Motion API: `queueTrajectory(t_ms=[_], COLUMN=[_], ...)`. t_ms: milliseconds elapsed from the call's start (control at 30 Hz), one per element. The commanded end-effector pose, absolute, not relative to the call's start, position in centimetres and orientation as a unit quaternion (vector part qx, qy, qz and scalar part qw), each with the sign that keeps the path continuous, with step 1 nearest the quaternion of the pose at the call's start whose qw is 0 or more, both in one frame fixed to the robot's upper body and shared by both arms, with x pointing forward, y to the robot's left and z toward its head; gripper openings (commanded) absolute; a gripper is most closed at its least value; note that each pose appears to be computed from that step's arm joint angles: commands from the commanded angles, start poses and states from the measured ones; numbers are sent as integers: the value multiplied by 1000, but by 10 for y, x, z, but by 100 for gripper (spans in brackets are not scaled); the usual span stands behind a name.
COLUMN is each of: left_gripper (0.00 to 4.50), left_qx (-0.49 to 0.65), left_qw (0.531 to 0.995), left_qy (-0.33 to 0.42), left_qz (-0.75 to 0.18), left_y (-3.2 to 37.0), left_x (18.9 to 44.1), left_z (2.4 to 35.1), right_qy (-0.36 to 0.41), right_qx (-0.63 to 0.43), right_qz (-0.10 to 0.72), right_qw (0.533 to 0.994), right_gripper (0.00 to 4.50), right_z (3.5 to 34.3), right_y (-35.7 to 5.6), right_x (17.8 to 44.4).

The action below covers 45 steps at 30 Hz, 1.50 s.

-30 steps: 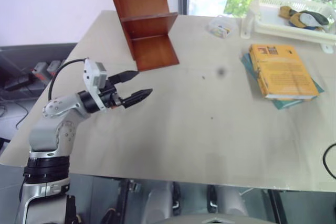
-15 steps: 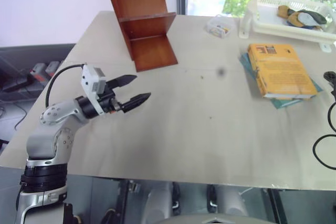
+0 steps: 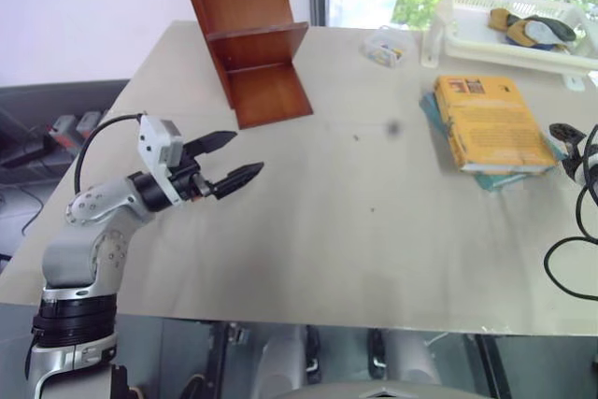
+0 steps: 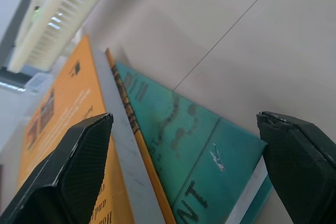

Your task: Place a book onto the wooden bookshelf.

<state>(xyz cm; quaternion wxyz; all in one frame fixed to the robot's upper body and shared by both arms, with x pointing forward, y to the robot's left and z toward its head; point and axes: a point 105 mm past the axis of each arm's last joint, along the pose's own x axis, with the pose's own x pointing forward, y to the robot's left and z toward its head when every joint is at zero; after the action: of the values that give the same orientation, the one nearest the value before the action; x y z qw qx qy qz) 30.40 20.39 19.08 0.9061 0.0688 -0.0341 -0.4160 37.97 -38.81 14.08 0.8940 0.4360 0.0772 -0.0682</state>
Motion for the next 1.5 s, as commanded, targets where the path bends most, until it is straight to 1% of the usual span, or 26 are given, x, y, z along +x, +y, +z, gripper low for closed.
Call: queueTrajectory(t_ms=[33, 133, 400, 533, 600, 667, 733, 867, 933, 1000, 1033, 1100, 1233, 1300, 1433, 1500], left_gripper=[449, 449, 449, 449, 449, 449, 449, 449, 449, 449, 449, 449, 449, 449, 449, 449], left_qx=[94, 95, 99, 100, 100, 101, 101, 102, 103, 105, 105, 108, 106, 106, 104, 104], left_qw=[905, 905, 904, 904, 904, 904, 904, 904, 902, 898, 896, 894, 887, 880, 868, 866], left_qy=[-57, -56, -50, -49, -48, -48, -48, -50, -53, -56, -57, -59, -63, -57, -43, -39], left_qz=[-410, -410, -413, -414, -414, -413, -413, -413, -416, -425, -428, -431, -444, -459, -483, -488], left_y=[207, 206, 205, 204, 204, 205, 205, 204, 204, 202, 202, 202, 204, 204, 204, 204], left_x=[301, 301, 303, 302, 302, 302, 301, 301, 302, 304, 304, 305, 306, 303, 293, 290], left_z=[205, 204, 202, 201, 201, 201, 201, 200, 202, 205, 206, 208, 214, 214, 211, 210], right_qy=[64, 70, 78, 76, 73, 83, 93, 95, 137, 152, 151, 132, 73, 53, 41, 30], right_qx=[447, 455, 478, 438, 378, 331, 309, 234, 146, 135, 140, 117, 50, 17, -16, -31], right_qz=[-41, -14, 91, 88, 89, 103, 112, 160, 229, 318, 338, 355, 329, 313, 280, 257], right_qw=[891, 888, 870, 891, 919, 934, 940, 954, 953, 926, 918, 918, 940, 948, 959, 965], right_gripper=[450, 450, 450, 450, 450, 450, 450, 450, 450, 450, 450, 450, 450, 450, 450, 450], right_z=[151, 151, 157, 156, 157, 155, 151, 142, 126, 119, 119, 119, 113, 107, 95, 94], right_y=[-388, -383, -363, -371, -379, -380, -379, -362, -331, -286, -274, -254, -228, -222, -222, -224], right_x=[377, 375, 365, 358, 352, 342, 330, 295, 267, 244, 238, 237, 260, 269, 284, 295])
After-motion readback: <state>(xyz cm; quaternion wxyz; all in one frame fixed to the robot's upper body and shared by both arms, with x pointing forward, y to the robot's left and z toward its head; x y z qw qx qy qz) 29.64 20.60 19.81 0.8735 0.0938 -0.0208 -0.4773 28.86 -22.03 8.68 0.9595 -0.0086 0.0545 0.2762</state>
